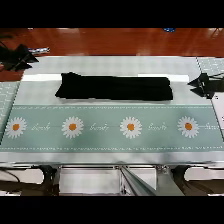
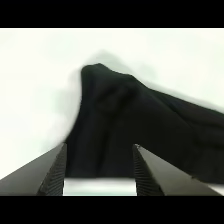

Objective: Fold the shirts.

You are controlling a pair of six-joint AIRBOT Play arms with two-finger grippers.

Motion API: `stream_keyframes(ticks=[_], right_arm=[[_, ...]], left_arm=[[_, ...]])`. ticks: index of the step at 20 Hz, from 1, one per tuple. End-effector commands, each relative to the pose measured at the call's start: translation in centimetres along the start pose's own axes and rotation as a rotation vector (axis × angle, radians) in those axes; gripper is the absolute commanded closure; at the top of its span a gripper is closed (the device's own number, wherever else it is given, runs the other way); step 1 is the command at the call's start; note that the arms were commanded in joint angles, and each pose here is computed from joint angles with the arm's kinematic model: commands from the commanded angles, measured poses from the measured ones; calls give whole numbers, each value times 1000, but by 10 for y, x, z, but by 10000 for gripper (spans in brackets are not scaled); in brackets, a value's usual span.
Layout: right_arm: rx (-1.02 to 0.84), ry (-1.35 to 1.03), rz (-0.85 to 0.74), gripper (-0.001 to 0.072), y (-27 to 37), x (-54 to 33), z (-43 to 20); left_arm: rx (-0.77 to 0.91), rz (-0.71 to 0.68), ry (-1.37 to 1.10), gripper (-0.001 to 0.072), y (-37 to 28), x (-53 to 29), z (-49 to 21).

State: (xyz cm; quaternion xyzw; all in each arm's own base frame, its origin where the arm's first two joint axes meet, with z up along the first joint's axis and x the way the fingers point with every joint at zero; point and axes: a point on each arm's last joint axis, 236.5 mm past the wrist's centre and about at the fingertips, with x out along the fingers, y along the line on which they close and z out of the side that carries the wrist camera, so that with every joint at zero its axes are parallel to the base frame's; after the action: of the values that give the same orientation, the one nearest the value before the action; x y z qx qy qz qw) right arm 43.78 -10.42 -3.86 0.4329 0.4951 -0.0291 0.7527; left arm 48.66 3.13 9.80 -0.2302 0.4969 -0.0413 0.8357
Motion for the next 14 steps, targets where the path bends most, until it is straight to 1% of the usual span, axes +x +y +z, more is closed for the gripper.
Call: stream_keyframes(ticks=[1, 3, 6, 10, 14], right_arm=[[82, 3, 9, 296, -12, 23, -11], [80, 34, 63, 295, 2, 43, -17], [86, 102, 82, 296, 15, 68, -28], [67, 144, 97, 296, 32, 92, -33], [48, 211, 93, 296, 45, 118, -51]], left_arm=[[210, -17, -78, 200, -57, -32, -41], [263, -49, -67, 200, -82, -28, -72], [299, -74, -26, 200, -98, -14, -96], [325, -91, 18, 200, -111, 0, -109], [337, -101, 39, 200, -118, 6, -116]])
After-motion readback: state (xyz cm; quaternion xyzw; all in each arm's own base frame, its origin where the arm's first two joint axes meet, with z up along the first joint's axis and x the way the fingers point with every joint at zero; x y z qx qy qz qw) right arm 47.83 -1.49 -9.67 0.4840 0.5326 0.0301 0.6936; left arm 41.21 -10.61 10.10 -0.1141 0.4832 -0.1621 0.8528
